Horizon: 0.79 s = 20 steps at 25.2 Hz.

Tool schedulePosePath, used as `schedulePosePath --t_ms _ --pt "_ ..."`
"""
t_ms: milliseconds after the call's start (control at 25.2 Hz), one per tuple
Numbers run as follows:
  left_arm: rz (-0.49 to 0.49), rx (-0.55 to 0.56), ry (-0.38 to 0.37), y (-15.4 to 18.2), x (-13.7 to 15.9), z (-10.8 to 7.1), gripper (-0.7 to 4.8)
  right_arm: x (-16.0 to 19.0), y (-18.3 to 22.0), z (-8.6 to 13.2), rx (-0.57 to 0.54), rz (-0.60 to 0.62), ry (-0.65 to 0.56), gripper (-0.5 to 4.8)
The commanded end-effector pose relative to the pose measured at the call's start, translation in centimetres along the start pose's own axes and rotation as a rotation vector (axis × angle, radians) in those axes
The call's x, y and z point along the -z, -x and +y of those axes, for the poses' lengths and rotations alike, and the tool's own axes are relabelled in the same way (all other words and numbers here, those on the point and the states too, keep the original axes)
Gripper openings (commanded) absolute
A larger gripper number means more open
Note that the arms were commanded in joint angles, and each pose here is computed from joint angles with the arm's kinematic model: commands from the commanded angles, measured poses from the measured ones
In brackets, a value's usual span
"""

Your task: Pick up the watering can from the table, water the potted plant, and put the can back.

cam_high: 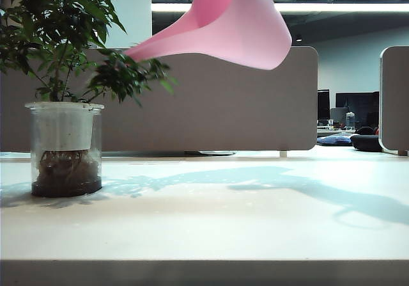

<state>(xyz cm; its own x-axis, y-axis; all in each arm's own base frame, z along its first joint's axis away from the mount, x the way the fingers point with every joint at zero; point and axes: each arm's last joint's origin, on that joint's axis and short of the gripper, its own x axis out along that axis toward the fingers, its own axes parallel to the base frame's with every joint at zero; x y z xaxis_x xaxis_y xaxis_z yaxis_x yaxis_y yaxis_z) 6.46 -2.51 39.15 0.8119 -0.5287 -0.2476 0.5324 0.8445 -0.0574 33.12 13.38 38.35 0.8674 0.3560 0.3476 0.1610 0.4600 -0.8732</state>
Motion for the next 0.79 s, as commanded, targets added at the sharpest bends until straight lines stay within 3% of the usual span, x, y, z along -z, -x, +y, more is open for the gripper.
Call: schedulePosePath --t_ms 40,397,795 --pt "-0.013 0.005 -0.005 0.2 -0.2 -0.1 -0.05 0.2 -0.2 -0.2 0.068 0.090 -0.101 1.57" --pt "-0.011 0.005 -0.005 0.2 -0.2 -0.1 -0.05 2.6 -0.3 2.0 -0.029 0.291 -0.460 1.62" --pt "-0.006 0.004 -0.002 0.2 -0.1 -0.1 -0.05 9.1 1.7 2.9 -0.015 0.538 -0.965 1.71"
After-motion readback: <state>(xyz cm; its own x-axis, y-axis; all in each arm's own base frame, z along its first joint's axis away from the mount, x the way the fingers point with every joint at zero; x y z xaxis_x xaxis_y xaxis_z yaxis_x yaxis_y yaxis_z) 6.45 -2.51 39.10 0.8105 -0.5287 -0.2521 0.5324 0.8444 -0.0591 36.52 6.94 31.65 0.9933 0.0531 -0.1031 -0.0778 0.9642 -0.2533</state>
